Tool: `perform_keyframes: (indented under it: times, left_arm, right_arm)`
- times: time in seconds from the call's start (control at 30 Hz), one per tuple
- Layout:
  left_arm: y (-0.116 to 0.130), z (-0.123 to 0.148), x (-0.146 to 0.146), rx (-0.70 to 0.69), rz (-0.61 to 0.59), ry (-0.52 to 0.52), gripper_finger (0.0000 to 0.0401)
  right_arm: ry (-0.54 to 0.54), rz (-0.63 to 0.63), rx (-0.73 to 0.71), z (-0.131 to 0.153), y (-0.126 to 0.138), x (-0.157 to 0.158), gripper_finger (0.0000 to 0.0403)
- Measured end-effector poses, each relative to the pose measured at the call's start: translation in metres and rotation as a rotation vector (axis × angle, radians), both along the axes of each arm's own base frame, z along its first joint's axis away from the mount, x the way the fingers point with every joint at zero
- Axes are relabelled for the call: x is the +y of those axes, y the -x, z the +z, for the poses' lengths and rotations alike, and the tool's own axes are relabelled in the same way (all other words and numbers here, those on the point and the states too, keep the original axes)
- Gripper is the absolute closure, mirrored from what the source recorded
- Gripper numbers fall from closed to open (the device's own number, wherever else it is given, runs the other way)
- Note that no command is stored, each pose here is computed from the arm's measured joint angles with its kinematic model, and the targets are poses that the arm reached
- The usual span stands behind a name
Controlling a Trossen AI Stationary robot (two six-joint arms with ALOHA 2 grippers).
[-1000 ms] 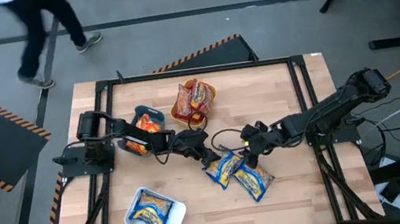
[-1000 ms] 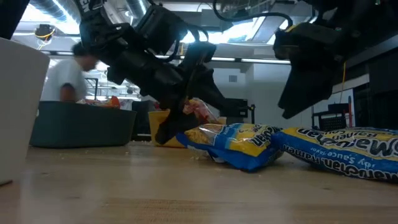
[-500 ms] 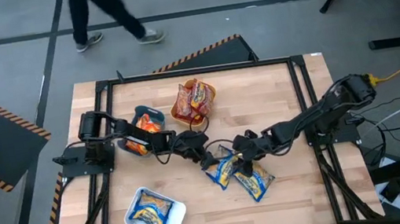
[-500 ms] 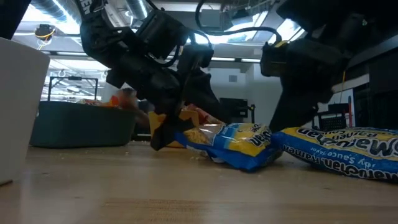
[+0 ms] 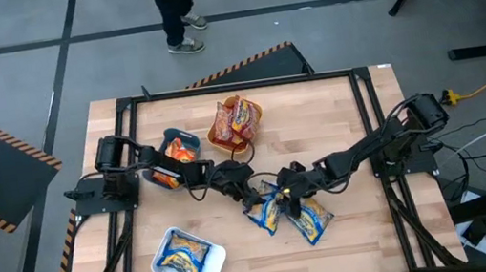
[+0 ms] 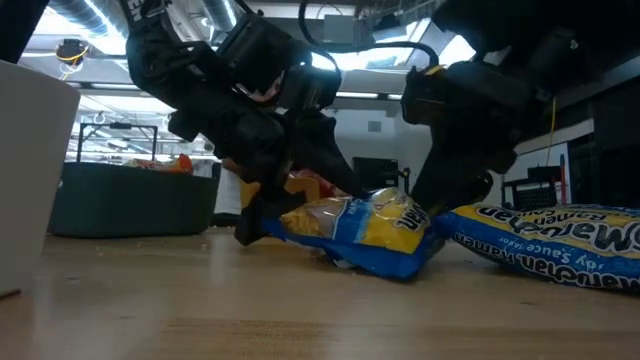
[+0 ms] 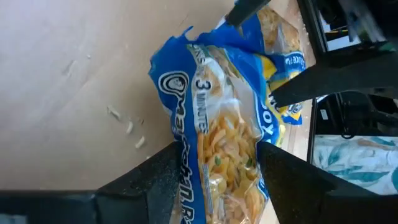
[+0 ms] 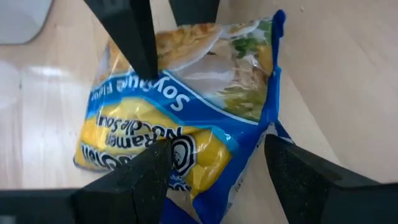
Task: Sort Maruchan noodles
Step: Put the top blue noodle pack into the white bin
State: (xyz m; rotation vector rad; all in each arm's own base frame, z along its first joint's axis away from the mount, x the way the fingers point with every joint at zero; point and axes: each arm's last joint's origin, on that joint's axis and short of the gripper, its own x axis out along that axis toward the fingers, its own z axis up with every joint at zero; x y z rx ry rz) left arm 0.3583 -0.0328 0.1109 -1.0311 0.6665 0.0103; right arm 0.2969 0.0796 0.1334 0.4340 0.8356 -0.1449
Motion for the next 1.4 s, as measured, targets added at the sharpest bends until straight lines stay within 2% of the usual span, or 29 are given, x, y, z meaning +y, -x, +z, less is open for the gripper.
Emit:
perform_keyframes:
  times: [0.1, 0.4, 0.73, 0.9, 1.0, 1.13, 1.27, 1.4]
  left_arm:
    - [0.000, 0.000, 0.000, 0.013, 0.017, 0.022, 0.0214]
    - [0.000, 0.000, 0.001, 0.019, 0.064, 0.032, 0.0323]
    - [0.000, 0.011, 0.000, -0.004, 0.069, 0.106, 0.0392]
    - [0.001, 0.032, 0.001, -0.072, 0.056, 0.115, 0.0396]
    - [0.004, 0.046, 0.000, -0.108, 0.005, 0.140, 0.0398]
    - [0.010, 0.072, -0.004, -0.178, -0.123, 0.189, 0.0398]
    - [0.023, 0.102, -0.009, -0.221, -0.306, 0.277, 0.0399]
    - [0.049, 0.134, -0.021, -0.207, -0.509, 0.337, 0.0399]
  right_arm:
    - [-0.004, 0.001, -0.012, 0.003, -0.003, 0.001, 0.0162]
    - [-0.018, 0.008, -0.020, 0.014, 0.001, 0.000, 0.0162]
    - [-0.006, -0.005, -0.030, 0.075, 0.043, -0.012, 0.0162]
    - [0.070, -0.090, -0.094, 0.105, 0.068, -0.023, 0.0162]
    - [0.118, -0.136, -0.105, 0.113, 0.081, -0.029, 0.0162]
    - [0.163, -0.170, -0.093, 0.117, 0.089, -0.032, 0.0162]
    - [0.174, -0.168, -0.067, 0.115, 0.091, -0.033, 0.0162]
    - [0.172, -0.162, -0.056, 0.114, 0.091, -0.033, 0.0162]
